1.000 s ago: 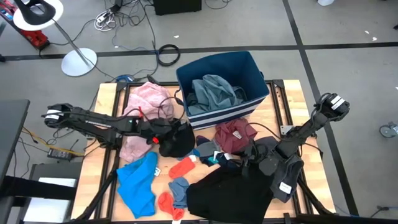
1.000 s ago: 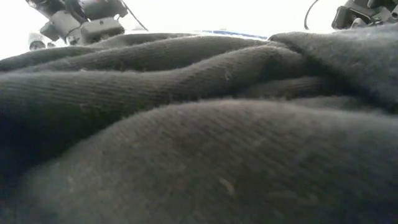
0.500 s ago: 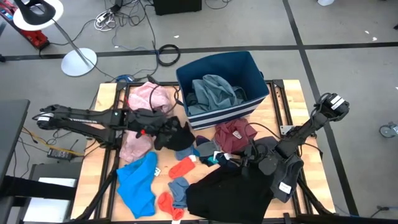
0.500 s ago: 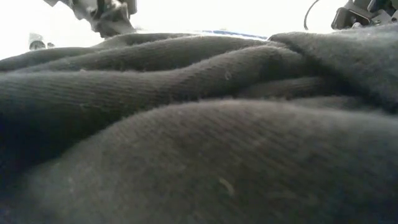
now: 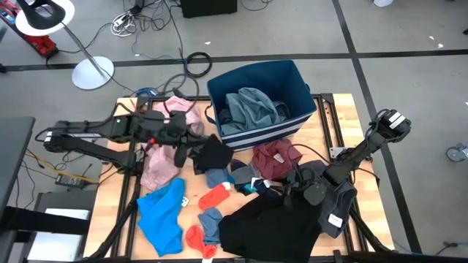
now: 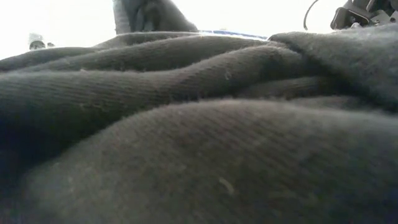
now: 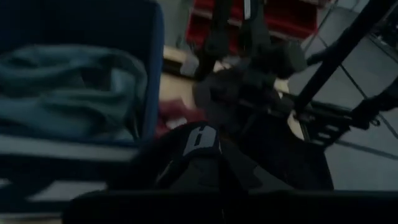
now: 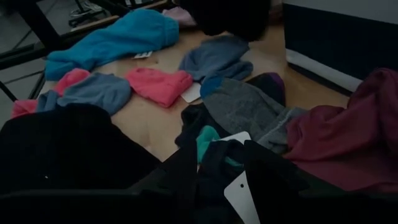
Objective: Sort clothes
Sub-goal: Put the black underwear in the blue laundry bin organizer
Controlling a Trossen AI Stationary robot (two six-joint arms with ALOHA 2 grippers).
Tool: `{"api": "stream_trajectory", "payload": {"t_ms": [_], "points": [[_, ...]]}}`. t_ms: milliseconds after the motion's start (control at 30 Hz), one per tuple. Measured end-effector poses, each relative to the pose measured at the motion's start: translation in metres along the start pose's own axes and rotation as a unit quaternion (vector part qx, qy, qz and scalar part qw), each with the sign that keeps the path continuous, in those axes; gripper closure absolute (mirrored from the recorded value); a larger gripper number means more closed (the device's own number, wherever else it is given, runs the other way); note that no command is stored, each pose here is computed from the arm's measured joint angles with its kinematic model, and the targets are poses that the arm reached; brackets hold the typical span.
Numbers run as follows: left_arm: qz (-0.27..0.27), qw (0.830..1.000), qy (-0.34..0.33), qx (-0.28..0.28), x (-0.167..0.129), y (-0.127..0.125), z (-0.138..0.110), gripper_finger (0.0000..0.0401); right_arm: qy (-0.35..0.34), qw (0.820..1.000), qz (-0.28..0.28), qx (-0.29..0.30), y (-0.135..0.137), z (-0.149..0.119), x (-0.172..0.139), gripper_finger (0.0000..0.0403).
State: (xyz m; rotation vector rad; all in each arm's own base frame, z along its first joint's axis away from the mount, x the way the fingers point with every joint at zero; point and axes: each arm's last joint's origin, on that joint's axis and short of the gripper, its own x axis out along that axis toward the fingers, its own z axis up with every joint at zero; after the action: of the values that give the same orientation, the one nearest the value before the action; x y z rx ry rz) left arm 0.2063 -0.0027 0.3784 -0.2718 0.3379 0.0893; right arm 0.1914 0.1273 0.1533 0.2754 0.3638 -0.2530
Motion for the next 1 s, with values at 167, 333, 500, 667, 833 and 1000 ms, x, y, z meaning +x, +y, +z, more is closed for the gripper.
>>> {"api": "stream_trajectory", "payload": {"t_ms": [167, 333, 500, 667, 833, 1000], "points": [[0.019, 0.998, -0.045, 0.026, -0.012, -0.004, 0.022, 0.0401, 0.000, 1.000, 0.000, 0.000, 0.000, 0.000, 0.000, 0.0270], [0.041, 0.994, -0.088, 0.055, -0.019, -0.010, 0.049, 0.0401, 0.000, 1.000, 0.000, -0.003, 0.000, 0.000, 0.000, 0.0272], [0.061, 0.988, -0.118, 0.074, -0.014, -0.012, 0.082, 0.0401, 0.000, 1.000, -0.001, -0.001, -0.001, 0.001, 0.001, 0.0273], [0.083, 0.984, -0.134, 0.085, 0.003, -0.009, 0.112, 0.0401, 0.000, 1.000, -0.001, 0.002, -0.001, 0.002, 0.002, 0.0273], [0.110, 0.977, -0.155, 0.097, 0.020, -0.002, 0.142, 0.0401, 0.000, 1.000, 0.000, 0.001, -0.001, 0.002, 0.002, 0.0275], [0.132, 0.971, -0.179, 0.090, 0.037, 0.009, 0.169, 0.0401, -0.002, 1.000, 0.003, -0.004, -0.001, 0.002, 0.002, 0.0275]]}}
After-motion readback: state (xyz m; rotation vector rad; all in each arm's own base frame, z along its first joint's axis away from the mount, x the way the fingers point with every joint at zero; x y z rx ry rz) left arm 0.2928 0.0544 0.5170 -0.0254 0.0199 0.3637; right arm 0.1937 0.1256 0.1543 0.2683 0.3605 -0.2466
